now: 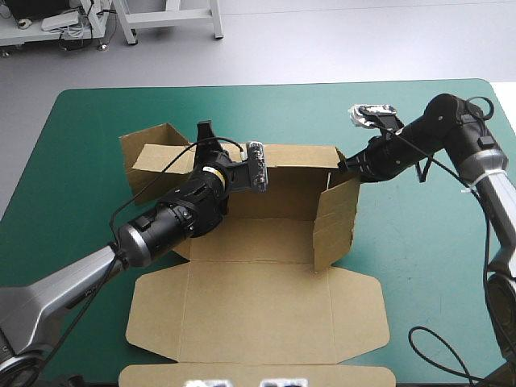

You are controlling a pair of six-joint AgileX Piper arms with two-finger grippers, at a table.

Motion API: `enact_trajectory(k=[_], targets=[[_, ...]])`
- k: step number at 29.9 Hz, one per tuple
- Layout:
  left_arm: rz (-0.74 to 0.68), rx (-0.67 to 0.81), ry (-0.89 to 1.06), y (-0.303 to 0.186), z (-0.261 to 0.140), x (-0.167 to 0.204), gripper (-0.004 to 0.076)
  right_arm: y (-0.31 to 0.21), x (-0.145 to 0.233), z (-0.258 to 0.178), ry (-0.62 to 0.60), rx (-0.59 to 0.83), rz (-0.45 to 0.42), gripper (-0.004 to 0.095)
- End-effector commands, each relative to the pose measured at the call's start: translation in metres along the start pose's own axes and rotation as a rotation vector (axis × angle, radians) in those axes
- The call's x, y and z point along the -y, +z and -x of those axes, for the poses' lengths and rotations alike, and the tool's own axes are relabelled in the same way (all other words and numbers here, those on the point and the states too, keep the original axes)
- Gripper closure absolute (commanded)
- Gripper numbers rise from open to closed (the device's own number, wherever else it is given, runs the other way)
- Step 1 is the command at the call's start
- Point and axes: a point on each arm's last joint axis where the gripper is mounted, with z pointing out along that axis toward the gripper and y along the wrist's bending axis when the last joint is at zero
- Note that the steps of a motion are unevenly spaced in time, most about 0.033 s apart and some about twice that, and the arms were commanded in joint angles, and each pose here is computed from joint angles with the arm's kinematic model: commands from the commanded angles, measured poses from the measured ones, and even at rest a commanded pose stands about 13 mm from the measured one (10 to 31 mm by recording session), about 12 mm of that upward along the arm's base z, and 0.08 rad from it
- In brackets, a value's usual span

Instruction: Fold the box

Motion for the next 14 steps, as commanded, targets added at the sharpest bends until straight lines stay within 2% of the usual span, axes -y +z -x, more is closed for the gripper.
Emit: enact_trajectory(k=[1,9,14], targets=[[-0.031,-0.045,-0.082,-0.005,-0.006,-0.001,0.0733,-0.024,-0.018,-0.004,-0.05,0.136,0.039,0.0924],[-0.035,-0.05,-0.087,-0.005,-0.006,0.0,0.0732,-0.016,-0.016,-0.05,-0.148,0.323,-0.058,0.0925],[-0.035,-0.05,-0.087,-0.005,-0.006,0.0,0.0732,0.005,-0.014,-0.087,-0.181,0.453,-0.037,0.0925]])
